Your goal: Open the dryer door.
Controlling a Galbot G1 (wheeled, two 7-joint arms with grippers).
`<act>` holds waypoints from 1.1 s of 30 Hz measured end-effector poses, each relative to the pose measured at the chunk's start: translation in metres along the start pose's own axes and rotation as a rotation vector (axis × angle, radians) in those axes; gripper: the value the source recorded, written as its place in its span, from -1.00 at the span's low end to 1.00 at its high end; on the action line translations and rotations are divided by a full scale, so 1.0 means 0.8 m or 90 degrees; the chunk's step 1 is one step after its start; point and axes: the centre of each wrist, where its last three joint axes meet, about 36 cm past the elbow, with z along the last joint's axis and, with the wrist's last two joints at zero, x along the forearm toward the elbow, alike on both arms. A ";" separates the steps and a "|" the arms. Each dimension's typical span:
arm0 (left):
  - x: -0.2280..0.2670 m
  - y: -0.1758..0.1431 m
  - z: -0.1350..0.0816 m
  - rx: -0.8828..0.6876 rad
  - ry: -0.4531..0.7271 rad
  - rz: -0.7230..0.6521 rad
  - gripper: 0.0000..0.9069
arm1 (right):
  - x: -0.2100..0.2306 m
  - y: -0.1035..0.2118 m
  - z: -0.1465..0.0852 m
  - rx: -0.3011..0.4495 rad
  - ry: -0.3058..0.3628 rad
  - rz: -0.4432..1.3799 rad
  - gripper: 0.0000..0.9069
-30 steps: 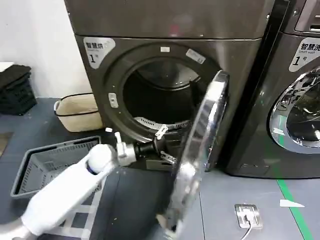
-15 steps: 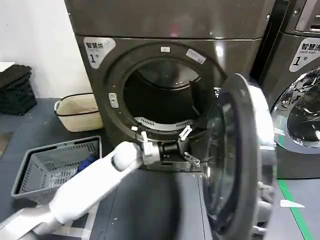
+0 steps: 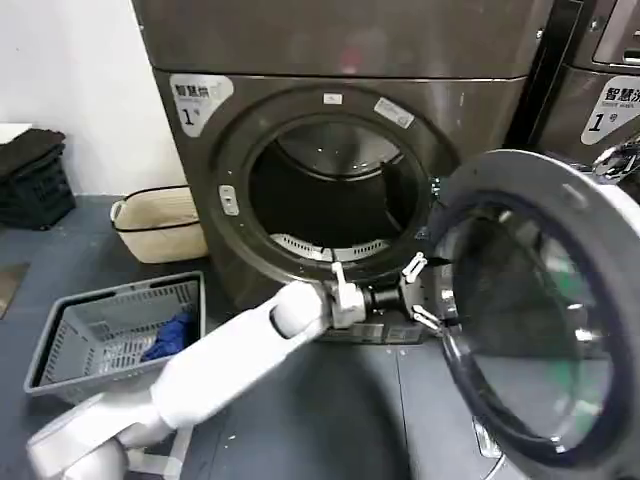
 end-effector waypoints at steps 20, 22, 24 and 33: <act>-0.065 -0.003 0.006 0.025 -0.017 0.000 1.00 | 0.000 0.005 -0.006 -0.006 -0.008 0.018 1.00; -0.066 -0.003 0.005 0.026 -0.018 0.001 1.00 | 0.000 0.005 -0.006 -0.007 -0.008 0.022 1.00; -0.066 -0.003 0.005 0.026 -0.018 0.002 1.00 | 0.000 0.005 -0.006 -0.007 -0.008 0.030 1.00; -0.053 -0.008 0.005 0.057 -0.004 0.008 1.00 | -0.002 -0.012 -0.001 0.012 0.021 0.076 1.00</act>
